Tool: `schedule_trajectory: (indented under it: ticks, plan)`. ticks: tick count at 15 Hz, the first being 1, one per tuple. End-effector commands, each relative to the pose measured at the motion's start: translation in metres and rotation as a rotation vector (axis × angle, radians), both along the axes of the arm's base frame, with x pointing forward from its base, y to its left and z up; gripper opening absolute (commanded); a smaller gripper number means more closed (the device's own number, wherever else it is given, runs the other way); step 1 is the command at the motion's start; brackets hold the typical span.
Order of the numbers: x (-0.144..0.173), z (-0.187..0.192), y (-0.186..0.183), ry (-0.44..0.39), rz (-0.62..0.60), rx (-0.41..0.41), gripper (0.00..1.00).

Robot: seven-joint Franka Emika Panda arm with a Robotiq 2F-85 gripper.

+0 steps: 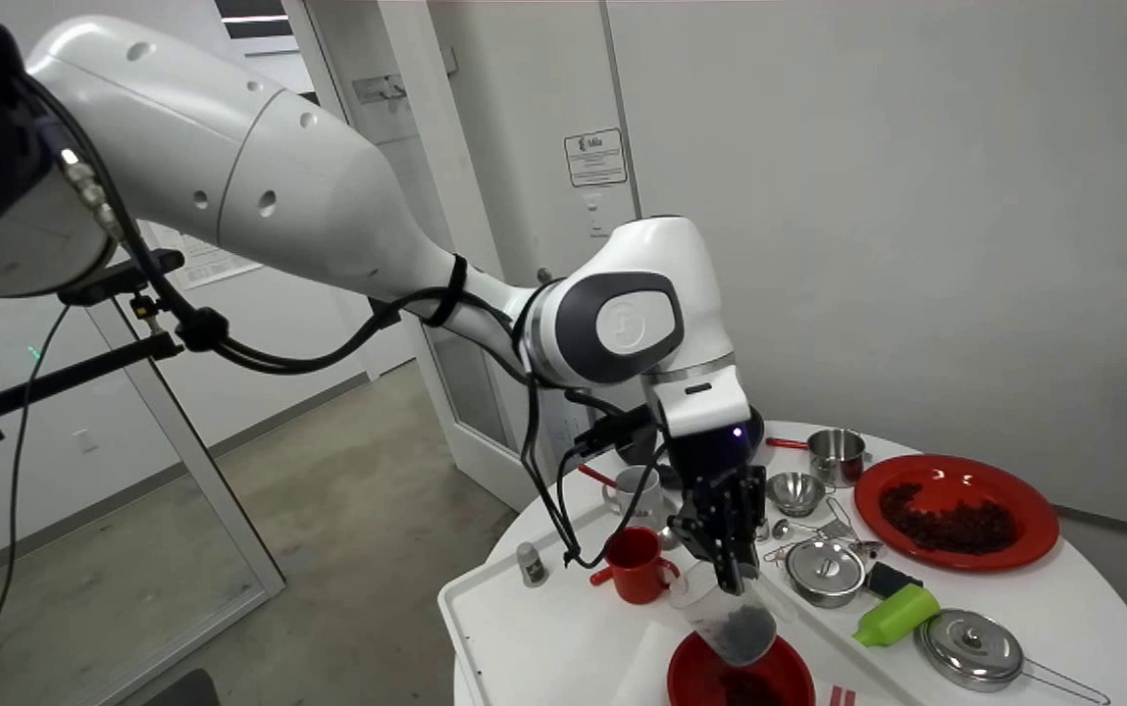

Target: Pour some of the contents from the jug into the red bowl, pour the contents in the red cup into the red bowl then pour some of the contents from the jug into the red bowl

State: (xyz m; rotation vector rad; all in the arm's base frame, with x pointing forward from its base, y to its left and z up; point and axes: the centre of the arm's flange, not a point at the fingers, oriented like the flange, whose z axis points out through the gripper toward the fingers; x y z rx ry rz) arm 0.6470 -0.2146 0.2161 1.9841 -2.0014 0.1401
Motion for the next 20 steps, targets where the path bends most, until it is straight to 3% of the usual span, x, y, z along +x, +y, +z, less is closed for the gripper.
schedule_trajectory:
  ticks: [1, 6, 20]
  plan:
    - [0.001, 0.002, 0.025, -0.034, -0.006, -0.155, 0.1]
    - [0.01, -0.003, 0.051, -0.037, 0.016, -0.29, 0.1]
    - [0.014, -0.028, 0.064, -0.027, 0.026, -0.594, 0.1]
